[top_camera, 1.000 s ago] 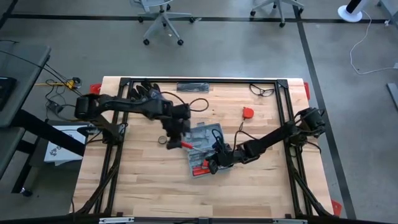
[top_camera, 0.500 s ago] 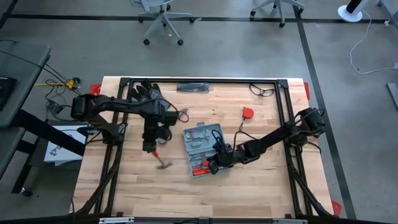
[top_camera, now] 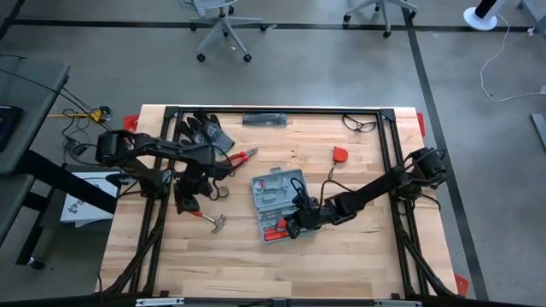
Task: Prefit tool cases
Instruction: Remove the hammer from the gray prefit tool case, then remove the hex key set from the gray prefit tool case
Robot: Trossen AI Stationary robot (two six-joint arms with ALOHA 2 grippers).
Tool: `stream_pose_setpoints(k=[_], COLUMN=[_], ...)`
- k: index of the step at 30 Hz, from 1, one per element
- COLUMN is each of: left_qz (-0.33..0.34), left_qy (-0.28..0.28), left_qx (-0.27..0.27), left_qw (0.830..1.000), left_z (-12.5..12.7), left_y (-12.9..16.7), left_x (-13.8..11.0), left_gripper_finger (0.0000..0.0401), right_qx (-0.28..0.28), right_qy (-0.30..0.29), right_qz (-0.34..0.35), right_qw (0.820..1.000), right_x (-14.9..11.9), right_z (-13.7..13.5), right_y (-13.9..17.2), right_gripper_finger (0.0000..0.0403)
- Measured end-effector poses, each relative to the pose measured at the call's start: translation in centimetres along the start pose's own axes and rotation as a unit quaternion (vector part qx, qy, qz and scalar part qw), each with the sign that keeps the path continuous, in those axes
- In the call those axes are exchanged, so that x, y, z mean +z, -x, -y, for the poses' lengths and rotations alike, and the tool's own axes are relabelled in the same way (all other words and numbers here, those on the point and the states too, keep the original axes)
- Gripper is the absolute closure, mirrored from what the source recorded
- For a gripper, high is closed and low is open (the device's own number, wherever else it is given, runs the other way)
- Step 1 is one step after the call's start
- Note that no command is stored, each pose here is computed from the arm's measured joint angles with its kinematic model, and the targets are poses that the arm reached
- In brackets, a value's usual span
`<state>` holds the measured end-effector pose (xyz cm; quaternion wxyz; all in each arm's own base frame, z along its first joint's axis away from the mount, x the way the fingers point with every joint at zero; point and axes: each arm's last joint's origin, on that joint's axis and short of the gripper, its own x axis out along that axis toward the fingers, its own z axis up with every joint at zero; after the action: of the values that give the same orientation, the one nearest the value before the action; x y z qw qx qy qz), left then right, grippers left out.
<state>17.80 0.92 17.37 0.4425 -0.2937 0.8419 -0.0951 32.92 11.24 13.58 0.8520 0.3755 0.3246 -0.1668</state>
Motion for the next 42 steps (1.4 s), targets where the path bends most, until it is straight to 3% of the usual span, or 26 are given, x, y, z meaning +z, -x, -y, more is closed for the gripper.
stream_pose_setpoints(k=[8,13,16,20,26,29,34,37,40,42], left_qz=[0.093,0.229,0.328,0.456,0.585,0.599,0.579,0.586,0.596,0.585], left_qy=[-0.003,0.005,0.012,-0.014,-0.174,-0.238,-0.294,-0.315,-0.298,-0.294], left_qx=[-0.007,0.013,0.03,0.032,0.018,0.03,0.047,0.055,0.112,0.143], left_qw=[0.996,0.973,0.944,0.889,0.792,0.764,0.759,0.745,0.738,0.743], left_z=[0.6,1.5,2.2,3.4,7.0,8.7,10.1,10.5,10.2,9.8], left_y=[2.5,5.5,7.4,9.5,11.4,10.8,8.1,7.4,7.0,6.5], left_x=[-1.5,-2.3,-2.2,-1.2,2.7,5.5,10.4,11.9,12.8,13.1], left_gripper_finger=[0.0202,0.0202,0.0202,0.0201,0.0201,0.0201,0.0201,0.0201,0.0201,0.02], right_qx=[0.002,0.011,0.021,0.015,-0.005,-0.012,-0.056,-0.073,-0.078,-0.081], right_qy=[-0.001,0.0,0.022,0.041,0.049,0.068,0.075,0.066,0.059,0.056], right_qz=[0.0,-0.007,-0.016,-0.026,-0.032,-0.019,0.0,0.011,0.015,0.016], right_qw=[1.0,1.0,0.999,0.999,0.998,0.997,0.996,0.995,0.995,0.995], right_x=[0.0,0.2,0.4,0.6,0.7,0.7,0.7,1.1,1.6,1.8], right_z=[0.0,-0.3,-0.5,-0.4,0.0,0.0,0.6,1.0,1.3,1.5], right_y=[0.0,0.4,0.9,1.5,1.6,1.6,1.6,1.5,1.4,1.3], right_gripper_finger=[0.0403,0.0403,0.0403,0.0403,0.0403,0.0402,0.0402,0.0402,0.0394,0.0382])
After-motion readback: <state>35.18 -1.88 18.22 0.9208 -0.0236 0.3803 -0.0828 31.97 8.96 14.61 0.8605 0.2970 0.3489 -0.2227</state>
